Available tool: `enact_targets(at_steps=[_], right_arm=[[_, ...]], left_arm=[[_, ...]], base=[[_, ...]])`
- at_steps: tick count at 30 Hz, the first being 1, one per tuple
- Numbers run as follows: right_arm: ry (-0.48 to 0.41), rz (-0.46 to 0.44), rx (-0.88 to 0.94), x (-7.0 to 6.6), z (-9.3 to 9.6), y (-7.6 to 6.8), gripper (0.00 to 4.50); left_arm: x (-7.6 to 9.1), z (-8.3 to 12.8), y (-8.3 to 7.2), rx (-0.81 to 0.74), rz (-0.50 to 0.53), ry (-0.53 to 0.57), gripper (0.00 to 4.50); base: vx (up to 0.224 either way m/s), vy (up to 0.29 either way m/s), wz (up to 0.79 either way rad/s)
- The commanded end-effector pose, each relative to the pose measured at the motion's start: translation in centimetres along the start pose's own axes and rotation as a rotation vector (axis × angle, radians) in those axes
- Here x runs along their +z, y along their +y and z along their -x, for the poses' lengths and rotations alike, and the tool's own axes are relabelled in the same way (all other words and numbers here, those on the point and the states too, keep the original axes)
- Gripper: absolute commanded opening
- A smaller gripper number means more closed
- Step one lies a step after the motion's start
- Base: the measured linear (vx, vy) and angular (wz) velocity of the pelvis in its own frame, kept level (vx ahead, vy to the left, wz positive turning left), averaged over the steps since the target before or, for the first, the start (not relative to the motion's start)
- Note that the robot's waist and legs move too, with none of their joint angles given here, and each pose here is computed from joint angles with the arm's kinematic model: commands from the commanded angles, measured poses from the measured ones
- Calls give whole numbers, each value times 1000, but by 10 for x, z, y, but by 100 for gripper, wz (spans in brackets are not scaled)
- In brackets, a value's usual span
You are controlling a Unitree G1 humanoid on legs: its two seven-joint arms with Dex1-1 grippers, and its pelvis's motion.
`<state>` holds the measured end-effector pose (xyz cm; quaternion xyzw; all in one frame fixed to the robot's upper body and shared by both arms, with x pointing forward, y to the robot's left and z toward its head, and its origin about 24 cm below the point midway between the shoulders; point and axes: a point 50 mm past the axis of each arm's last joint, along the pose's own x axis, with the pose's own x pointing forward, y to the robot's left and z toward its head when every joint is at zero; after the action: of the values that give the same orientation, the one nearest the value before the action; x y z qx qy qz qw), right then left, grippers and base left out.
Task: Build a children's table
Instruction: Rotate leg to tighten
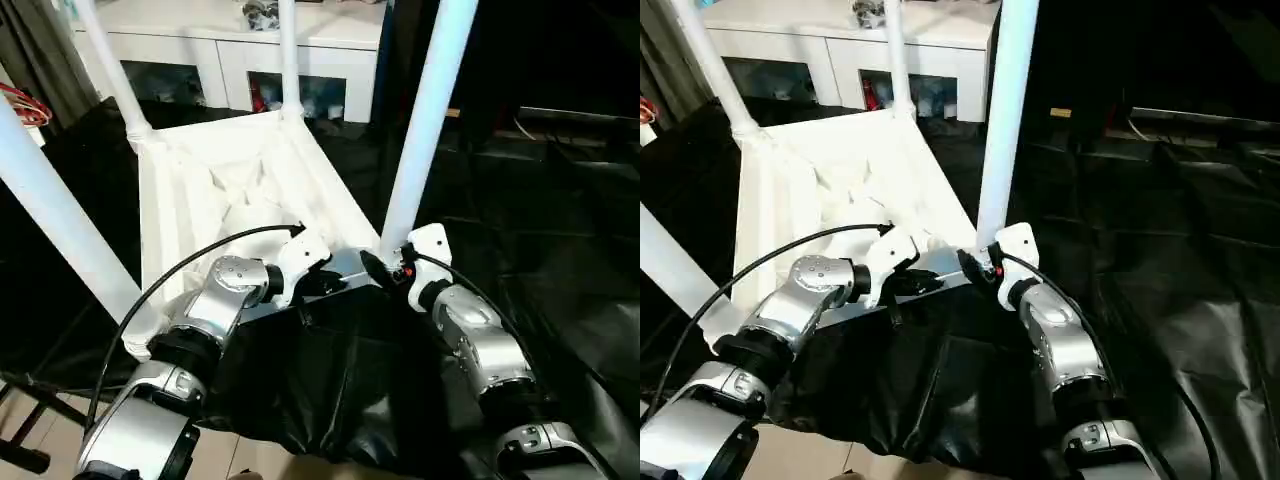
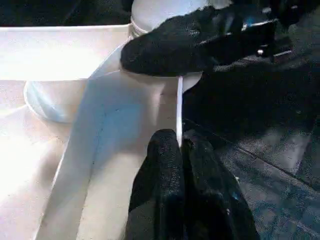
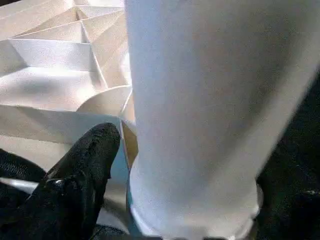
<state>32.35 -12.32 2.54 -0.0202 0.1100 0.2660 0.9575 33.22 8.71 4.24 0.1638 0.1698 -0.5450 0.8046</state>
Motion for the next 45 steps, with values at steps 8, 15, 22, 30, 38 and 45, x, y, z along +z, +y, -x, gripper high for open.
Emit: enact_targets(at_steps=[8, 15, 22, 30, 38, 45], right_arm=[[49, 80, 543, -2, 31, 20, 383], [144, 115, 790, -6, 58, 18, 383], [209, 125, 929, -7, 71, 25, 369], [206, 129, 927, -6, 70, 27, 311], [146, 88, 742, -7, 58, 23, 272], [121, 43, 460, -14, 37, 17, 269]], left_arm=[[11, 5, -12, -224, -93, -70, 0], [4, 25, -7, -335, -123, -12, 0], [2, 33, -5, -406, -130, 12, 0], [2, 35, -4, -409, -130, 4, 0], [1, 33, -4, -361, -107, -29, 0], [5, 21, 2, -204, -79, -52, 0]], base=[[0, 0, 0], [0, 0, 0], [0, 0, 0], [0, 0, 0], [0, 0, 0], [0, 0, 0]])
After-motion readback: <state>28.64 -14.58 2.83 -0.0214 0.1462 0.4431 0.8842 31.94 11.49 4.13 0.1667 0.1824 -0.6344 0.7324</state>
